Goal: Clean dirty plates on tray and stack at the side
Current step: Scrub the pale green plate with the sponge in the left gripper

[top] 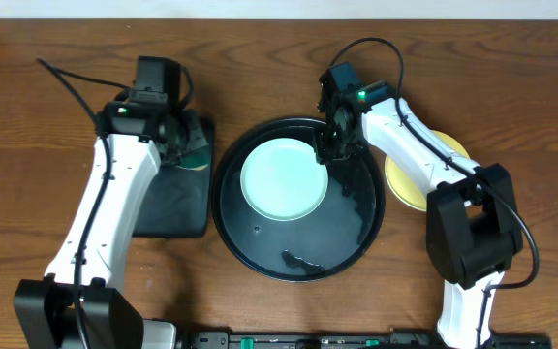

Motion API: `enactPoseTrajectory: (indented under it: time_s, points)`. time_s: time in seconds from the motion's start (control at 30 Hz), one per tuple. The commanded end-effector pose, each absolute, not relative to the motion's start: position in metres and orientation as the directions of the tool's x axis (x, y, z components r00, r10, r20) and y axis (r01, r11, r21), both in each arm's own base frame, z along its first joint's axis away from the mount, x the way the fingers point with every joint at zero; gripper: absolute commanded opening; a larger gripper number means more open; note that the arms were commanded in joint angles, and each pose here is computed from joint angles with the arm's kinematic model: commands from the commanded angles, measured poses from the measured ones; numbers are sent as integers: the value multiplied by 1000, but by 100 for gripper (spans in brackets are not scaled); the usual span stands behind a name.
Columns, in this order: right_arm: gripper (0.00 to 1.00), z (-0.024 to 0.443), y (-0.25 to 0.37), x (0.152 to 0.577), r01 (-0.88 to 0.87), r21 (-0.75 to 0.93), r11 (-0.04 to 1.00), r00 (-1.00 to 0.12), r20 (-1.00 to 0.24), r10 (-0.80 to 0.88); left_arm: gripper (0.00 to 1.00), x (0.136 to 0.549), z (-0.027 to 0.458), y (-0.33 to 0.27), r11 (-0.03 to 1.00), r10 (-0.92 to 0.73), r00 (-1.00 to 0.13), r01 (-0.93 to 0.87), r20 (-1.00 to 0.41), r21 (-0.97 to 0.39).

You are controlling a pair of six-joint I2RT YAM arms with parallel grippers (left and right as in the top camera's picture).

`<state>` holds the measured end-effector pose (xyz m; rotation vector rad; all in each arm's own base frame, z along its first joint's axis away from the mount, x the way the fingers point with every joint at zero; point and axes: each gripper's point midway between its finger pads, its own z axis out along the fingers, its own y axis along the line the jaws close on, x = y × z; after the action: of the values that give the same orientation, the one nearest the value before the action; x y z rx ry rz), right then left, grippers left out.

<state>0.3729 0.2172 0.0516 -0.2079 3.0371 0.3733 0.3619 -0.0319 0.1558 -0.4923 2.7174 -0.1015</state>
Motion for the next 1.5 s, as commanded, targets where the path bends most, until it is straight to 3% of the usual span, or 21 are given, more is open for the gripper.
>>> enactPoseTrajectory:
  time_s: [0.0, 0.27, 0.47, 1.2, 1.47]
  points:
    - [36, 26, 218, 369, -140, 229, 963, -990, -38, -135, 7, 360, 152, -48, 948, -317, -884, -289, -343, -133]
    - [29, 0, 225, 375, -59, 238, 969, -998, -11, -58, 7, 362, 154, -75, 966, -254, -896, -215, -364, -144]
    - [1, -18, 227, 368, -13, 222, 975, -999, 38, -22, 7, 364, 154, -92, 966, -248, -893, -199, -375, -163]
    - [1, -21, 235, 362, -38, 216, 976, -998, 39, -47, 7, 358, 48, -162, 997, -54, -980, -42, -191, -67]
    - [1, -21, 236, 362, -39, 216, 976, -998, 39, -48, 8, 339, 10, -186, 983, -42, -999, -37, -25, -178]
